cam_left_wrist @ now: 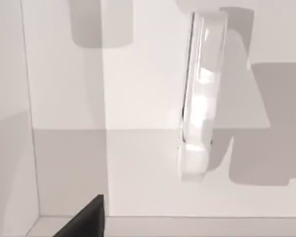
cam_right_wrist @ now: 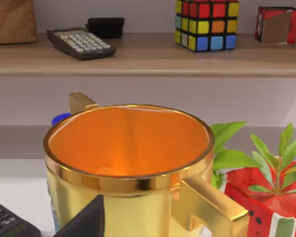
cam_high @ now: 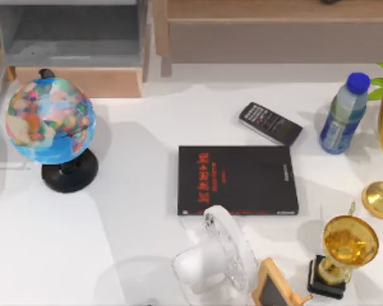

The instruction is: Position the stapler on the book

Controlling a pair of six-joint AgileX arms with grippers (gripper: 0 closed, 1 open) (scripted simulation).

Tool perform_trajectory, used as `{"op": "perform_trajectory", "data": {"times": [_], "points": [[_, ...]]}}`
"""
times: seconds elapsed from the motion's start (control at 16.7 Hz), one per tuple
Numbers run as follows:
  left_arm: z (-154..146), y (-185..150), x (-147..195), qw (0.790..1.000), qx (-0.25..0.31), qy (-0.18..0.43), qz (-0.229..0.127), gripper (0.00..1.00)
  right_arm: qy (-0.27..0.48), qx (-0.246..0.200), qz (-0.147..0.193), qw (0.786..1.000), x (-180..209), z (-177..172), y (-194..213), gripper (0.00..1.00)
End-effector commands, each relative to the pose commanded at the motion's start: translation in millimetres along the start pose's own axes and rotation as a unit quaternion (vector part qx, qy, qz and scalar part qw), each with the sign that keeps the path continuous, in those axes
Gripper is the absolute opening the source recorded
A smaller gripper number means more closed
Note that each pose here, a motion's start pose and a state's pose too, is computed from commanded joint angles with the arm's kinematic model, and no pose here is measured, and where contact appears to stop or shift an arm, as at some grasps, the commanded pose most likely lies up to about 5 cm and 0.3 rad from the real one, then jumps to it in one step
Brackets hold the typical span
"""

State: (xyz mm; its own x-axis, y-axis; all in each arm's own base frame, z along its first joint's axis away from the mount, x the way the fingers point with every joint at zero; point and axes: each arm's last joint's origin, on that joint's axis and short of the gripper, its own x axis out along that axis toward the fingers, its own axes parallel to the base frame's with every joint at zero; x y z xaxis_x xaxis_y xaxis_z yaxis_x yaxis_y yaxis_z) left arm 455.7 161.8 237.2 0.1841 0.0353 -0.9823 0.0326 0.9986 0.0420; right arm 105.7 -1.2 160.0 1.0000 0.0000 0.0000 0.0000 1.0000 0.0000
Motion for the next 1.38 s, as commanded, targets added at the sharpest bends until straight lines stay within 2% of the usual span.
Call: {"op": "perform_trajectory", "data": {"times": [0.18,0.42,0.96,1.38], "points": [[11,11,36,0.999,0.008,0.034,-0.015,1.0,0.0,0.0,0.0,1.0,0,0,0,1.0],[19,12,56,0.999,0.023,0.042,-0.023,1.0,0.0,0.0,0.0,1.0,0,0,0,1.0],[19,12,57,0.999,0.024,0.042,-0.023,1.0,0.0,0.0,0.0,1.0,0,0,0,1.0],[8,10,41,0.999,0.025,0.043,-0.022,1.0,0.0,0.0,0.0,1.0,0,0,0,1.0]]}}
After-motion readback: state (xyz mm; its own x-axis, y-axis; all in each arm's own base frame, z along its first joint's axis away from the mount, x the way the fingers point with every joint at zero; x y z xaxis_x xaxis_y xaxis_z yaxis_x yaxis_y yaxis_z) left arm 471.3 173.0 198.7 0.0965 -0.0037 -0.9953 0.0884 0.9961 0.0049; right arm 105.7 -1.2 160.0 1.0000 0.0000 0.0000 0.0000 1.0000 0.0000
